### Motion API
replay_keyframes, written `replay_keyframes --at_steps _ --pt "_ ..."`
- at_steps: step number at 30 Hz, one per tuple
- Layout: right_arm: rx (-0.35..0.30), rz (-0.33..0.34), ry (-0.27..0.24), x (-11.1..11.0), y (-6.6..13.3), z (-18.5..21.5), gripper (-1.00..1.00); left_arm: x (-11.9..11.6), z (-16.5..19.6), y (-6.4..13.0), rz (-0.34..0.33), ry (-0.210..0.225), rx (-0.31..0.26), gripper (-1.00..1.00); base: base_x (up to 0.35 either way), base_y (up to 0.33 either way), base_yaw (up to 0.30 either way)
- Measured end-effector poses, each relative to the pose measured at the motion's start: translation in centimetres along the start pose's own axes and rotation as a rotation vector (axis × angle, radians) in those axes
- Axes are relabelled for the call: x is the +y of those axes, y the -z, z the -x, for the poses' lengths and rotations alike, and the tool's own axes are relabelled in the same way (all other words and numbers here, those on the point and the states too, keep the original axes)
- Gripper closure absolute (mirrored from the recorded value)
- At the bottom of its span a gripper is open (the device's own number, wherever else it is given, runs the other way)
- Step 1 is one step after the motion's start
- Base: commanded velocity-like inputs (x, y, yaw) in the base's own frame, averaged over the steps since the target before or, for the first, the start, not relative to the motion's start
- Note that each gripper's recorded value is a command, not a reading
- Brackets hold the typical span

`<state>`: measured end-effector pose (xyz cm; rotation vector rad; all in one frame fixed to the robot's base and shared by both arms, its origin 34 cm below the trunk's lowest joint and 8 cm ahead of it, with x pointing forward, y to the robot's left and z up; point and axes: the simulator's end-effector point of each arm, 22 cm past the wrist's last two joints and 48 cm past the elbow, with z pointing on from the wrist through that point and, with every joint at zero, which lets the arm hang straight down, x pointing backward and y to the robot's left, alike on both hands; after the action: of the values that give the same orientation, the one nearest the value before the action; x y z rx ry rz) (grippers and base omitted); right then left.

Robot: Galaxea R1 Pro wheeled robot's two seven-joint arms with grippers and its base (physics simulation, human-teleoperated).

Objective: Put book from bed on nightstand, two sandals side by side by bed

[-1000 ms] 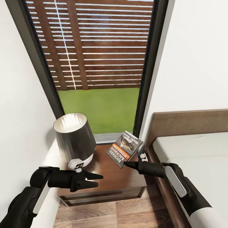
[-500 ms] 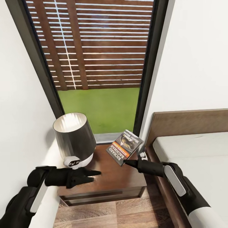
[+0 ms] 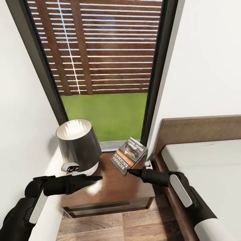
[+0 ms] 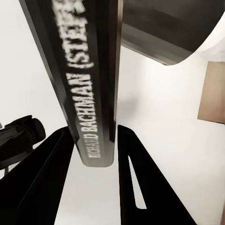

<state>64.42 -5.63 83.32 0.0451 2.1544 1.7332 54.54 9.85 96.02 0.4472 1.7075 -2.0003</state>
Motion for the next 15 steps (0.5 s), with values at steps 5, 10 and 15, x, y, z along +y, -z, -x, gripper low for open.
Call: replay_keyframes --at_steps 5,10,15 --pt "0.0 0.0 -0.001 0.06 -0.24 -0.03 1.0 -0.22 0.14 -0.05 -0.006 -0.005 -0.004 -1.0 0.0 0.0 0.0" --pt "-0.001 0.0 -0.001 0.09 -0.28 -0.02 1.0 -0.25 0.09 -0.2 -0.008 -0.005 -0.002 -1.0 0.0 0.0 0.0" --pt "-0.002 0.0 -0.002 0.09 -0.29 -0.03 1.0 -0.31 0.01 -0.62 -0.016 -0.003 -0.003 -1.0 0.0 0.0 0.0"
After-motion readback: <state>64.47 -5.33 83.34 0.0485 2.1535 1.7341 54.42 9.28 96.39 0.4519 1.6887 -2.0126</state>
